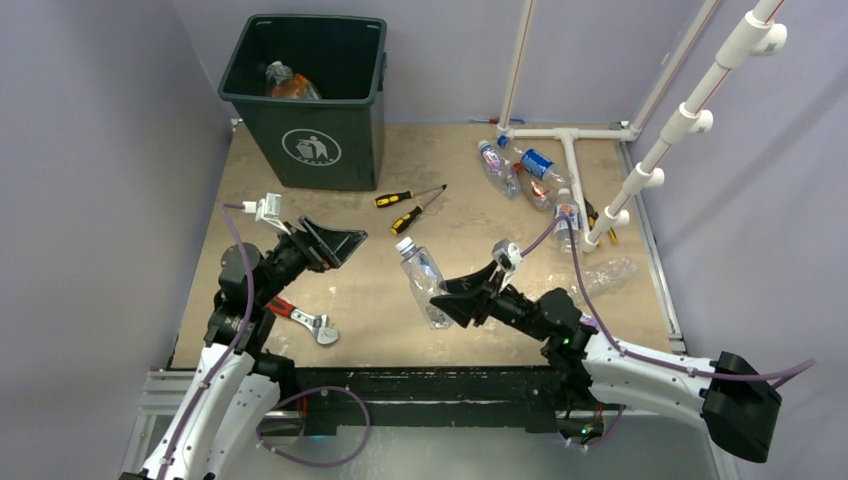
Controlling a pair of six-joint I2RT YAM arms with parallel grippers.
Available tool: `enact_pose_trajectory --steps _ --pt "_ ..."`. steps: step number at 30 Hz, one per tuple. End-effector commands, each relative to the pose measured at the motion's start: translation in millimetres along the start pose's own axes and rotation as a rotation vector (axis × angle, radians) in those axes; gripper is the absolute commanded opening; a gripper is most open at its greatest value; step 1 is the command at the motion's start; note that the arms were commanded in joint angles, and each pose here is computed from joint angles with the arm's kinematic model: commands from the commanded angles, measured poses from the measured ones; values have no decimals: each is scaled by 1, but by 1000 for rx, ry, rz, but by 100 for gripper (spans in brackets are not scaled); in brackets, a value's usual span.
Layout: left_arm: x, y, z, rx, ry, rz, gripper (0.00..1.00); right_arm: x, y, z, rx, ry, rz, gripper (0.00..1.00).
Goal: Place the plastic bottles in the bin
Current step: Pick up the plastic bottle at the center of the board.
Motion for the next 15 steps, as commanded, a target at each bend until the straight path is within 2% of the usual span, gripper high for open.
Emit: enact_pose_trajectory --steps 1,9,15 --pt "-2 -31 2 -169 47 -72 96 13 12 -3 71 -54 20 36" --pt "-3 -44 0 -243 55 -103 96 19 13 0 62 -87 -4 34" --pt "-29 -60 -10 -320 177 -176 99 16 15 0 73 -75 -3 33"
Point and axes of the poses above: each gripper's point midway between its finger pads, its own z axis back along the fingers, its own y axis along the line the jaws close on, x = y × z, the point moved 3 cm from there along z, back along the fingers, and after that the axes turned 9 degrees about z, right-handed, at the moved point
